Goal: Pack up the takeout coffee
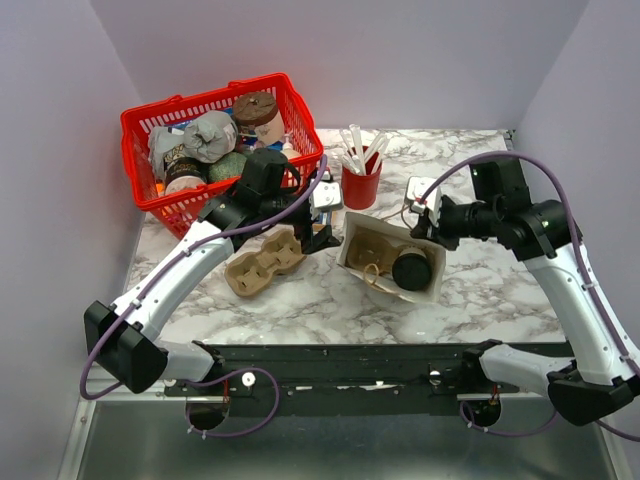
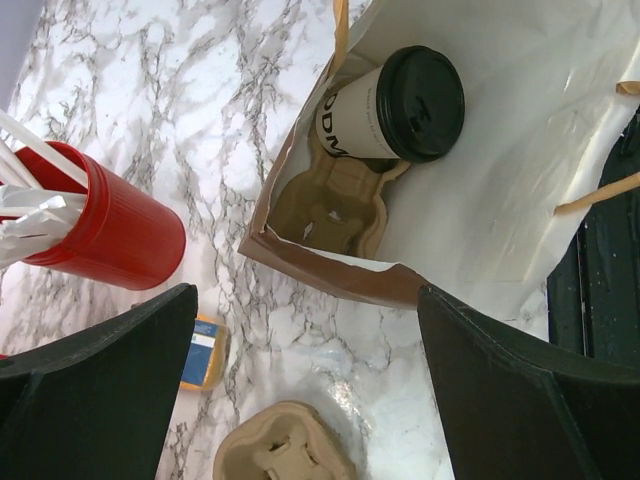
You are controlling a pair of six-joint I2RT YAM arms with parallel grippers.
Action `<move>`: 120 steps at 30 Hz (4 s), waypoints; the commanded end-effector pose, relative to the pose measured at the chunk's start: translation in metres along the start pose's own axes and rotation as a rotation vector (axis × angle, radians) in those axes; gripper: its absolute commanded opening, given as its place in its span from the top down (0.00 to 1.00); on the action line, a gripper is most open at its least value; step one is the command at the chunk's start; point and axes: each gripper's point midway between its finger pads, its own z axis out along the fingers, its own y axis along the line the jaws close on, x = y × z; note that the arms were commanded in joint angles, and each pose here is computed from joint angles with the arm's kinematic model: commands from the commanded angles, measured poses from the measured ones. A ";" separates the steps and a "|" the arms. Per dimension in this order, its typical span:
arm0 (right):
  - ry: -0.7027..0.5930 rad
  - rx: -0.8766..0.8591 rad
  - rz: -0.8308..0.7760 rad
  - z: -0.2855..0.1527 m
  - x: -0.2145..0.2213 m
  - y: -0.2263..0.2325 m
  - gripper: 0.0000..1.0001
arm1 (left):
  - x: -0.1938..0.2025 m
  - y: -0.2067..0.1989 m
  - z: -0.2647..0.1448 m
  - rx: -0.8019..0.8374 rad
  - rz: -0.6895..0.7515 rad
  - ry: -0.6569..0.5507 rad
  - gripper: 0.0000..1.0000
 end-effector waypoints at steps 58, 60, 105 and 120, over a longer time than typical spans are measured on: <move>-0.087 0.488 0.312 -0.066 -0.047 -0.137 0.18 | 0.013 0.194 0.082 -0.201 -0.206 0.044 0.49; -0.086 0.484 0.314 -0.064 -0.047 -0.137 0.18 | 0.021 0.193 0.083 -0.202 -0.208 0.064 0.53; -0.087 1.027 0.426 -0.133 -0.043 -0.225 0.17 | -0.169 0.160 -0.021 -0.278 0.009 -0.329 1.00; -0.281 1.329 0.723 -0.203 -0.014 -0.277 0.19 | -0.194 0.051 -0.075 -0.118 0.066 -0.344 1.00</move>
